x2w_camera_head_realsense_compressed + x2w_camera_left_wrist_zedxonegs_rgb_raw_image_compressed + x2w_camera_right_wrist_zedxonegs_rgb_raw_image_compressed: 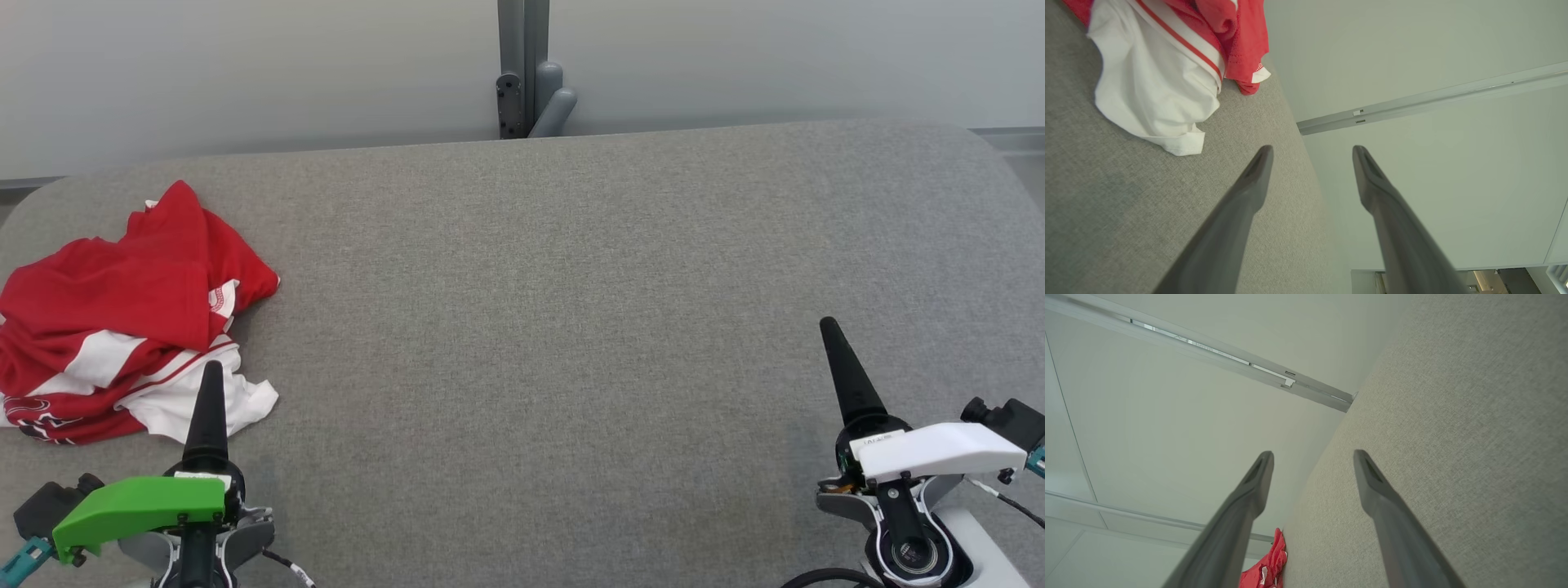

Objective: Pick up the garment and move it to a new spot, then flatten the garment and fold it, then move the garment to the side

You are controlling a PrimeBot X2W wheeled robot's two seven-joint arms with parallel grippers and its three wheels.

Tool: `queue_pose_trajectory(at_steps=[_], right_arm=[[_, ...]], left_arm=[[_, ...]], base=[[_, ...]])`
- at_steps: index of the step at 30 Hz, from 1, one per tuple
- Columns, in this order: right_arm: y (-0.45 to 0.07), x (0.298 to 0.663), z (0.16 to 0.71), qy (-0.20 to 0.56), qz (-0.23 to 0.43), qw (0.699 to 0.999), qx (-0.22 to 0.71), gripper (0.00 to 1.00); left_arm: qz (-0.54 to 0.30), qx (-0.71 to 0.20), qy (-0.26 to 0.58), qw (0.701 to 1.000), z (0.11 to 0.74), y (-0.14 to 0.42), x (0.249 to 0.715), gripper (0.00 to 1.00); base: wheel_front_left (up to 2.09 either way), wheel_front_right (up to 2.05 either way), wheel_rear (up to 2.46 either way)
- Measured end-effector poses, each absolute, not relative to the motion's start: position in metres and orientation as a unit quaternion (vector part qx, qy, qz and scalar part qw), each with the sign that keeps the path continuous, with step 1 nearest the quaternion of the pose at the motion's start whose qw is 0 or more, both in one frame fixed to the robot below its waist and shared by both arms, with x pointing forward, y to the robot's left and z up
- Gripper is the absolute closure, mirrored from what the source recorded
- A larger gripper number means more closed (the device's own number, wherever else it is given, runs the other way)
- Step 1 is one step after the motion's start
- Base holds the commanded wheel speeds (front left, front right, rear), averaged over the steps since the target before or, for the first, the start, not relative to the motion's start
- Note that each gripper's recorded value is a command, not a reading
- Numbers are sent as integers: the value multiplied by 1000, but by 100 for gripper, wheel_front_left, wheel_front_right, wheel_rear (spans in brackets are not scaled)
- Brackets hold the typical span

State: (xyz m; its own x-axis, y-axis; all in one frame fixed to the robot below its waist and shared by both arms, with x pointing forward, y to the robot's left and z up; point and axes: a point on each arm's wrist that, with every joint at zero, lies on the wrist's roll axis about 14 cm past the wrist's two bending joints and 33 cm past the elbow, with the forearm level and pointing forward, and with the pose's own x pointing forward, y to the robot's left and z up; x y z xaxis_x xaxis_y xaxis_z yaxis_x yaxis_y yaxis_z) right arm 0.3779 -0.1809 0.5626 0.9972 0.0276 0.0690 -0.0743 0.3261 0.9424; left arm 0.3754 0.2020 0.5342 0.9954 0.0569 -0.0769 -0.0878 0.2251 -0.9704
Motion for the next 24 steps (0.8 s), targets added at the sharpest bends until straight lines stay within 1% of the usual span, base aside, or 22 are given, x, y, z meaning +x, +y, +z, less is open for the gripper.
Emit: queue_pose_trajectory(at_steps=[1, 2, 4, 14, 18, 24], right_arm=[[-179, 378, 564, -22, 36, 822, 568, 0], [-176, 377, 569, -28, 47, 838, 543, 0], [-174, 375, 570, -31, 53, 851, 521, 0], [-172, 369, 573, -49, 64, 901, 425, 0], [-175, 365, 571, -52, 59, 917, 392, 0], [-179, 362, 568, -55, 54, 936, 345, 0]], left_arm=[[47, -611, 10, 790, 535, 203, 375, 0], [49, -590, 6, 806, 537, 205, 374, 0], [50, -570, 5, 820, 536, 207, 372, 0], [43, -461, 13, 886, 531, 200, 365, 0], [44, -424, 17, 904, 527, 202, 360, 0], [43, -381, 15, 923, 527, 204, 356, 0]], base=[[0, 0, 0], [0, 0, 0], [0, 0, 0], [0, 0, 0], [0, 0, 0], [0, 0, 0]])
